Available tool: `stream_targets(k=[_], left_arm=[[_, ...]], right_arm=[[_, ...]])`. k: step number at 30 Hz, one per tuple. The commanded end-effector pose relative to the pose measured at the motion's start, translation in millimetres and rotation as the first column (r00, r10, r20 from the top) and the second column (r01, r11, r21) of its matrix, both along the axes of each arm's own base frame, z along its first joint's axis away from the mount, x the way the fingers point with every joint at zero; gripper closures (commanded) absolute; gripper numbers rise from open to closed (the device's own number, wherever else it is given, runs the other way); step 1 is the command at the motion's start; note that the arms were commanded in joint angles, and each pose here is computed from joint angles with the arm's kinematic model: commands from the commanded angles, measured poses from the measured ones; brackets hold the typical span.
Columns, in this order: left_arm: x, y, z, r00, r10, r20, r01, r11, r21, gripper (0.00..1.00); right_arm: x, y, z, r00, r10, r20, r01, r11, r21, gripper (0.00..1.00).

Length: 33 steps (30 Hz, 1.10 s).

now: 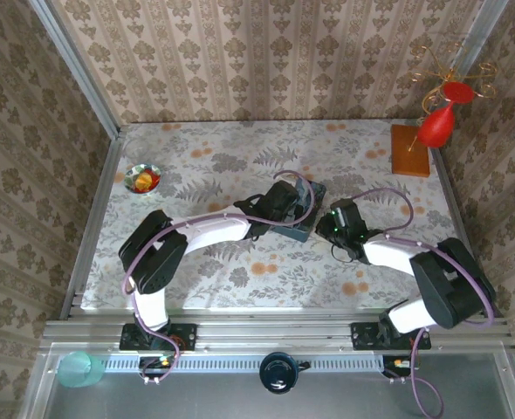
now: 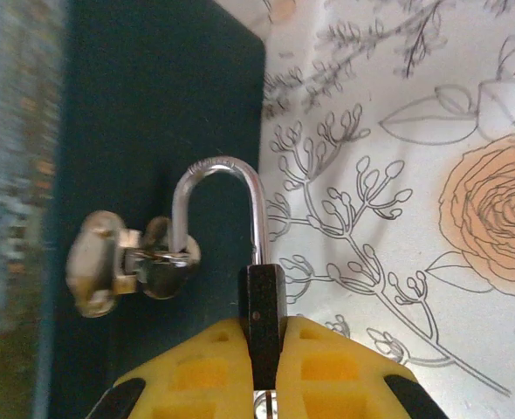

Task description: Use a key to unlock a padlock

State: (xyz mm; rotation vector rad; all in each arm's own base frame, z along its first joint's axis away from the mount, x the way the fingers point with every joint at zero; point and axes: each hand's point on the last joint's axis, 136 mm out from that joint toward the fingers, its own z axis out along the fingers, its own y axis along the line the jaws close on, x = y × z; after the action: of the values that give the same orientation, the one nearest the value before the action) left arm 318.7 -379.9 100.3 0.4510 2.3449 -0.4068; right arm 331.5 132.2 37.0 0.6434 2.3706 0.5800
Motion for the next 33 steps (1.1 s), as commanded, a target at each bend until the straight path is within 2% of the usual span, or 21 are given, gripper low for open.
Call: stream_targets(k=[1,8,15,22,25,28,33], left_arm=[[-24.0,24.7,-56.6,0.989,0.019,-0.144,0.005,0.986,0.165,0.37],[-27.5,36.1,-66.7,0.988,0.04,-0.148,-0.01,0.98,0.199,0.37],[-27.9,38.3,-67.6,0.989,0.051,-0.14,-0.024,0.982,0.186,0.37],[-26.9,44.0,-64.6,0.989,0.059,-0.134,-0.033,0.982,0.184,0.37],[-26.4,40.5,-49.7,0.993,0.024,-0.119,-0.007,0.99,0.138,0.37],[-24.2,37.0,-19.2,0.997,-0.009,-0.078,0.015,0.997,0.08,0.35],[-13.6,58.9,22.0,0.999,0.049,0.01,-0.049,0.998,-0.034,0.33]], right_arm=[[17.2,3.5,6.3,0.999,0.018,0.034,-0.017,1.0,-0.007,1.0],[23.8,4.6,29.5,0.993,0.004,0.115,-0.012,0.997,0.075,1.0],[30.0,-11.5,37.8,0.99,-0.073,0.117,0.055,0.987,0.15,1.0],[18.3,-26.1,26.4,0.994,-0.09,0.06,0.085,0.992,0.088,1.0],[3.8,-32.8,28.4,0.997,-0.061,0.047,0.059,0.997,0.04,1.0],[-15.1,-34.7,23.3,1.0,-0.005,0.005,0.005,1.0,-0.002,1.0],[-41.8,-22.2,12.9,0.992,0.116,-0.056,-0.115,0.993,0.028,1.0]])
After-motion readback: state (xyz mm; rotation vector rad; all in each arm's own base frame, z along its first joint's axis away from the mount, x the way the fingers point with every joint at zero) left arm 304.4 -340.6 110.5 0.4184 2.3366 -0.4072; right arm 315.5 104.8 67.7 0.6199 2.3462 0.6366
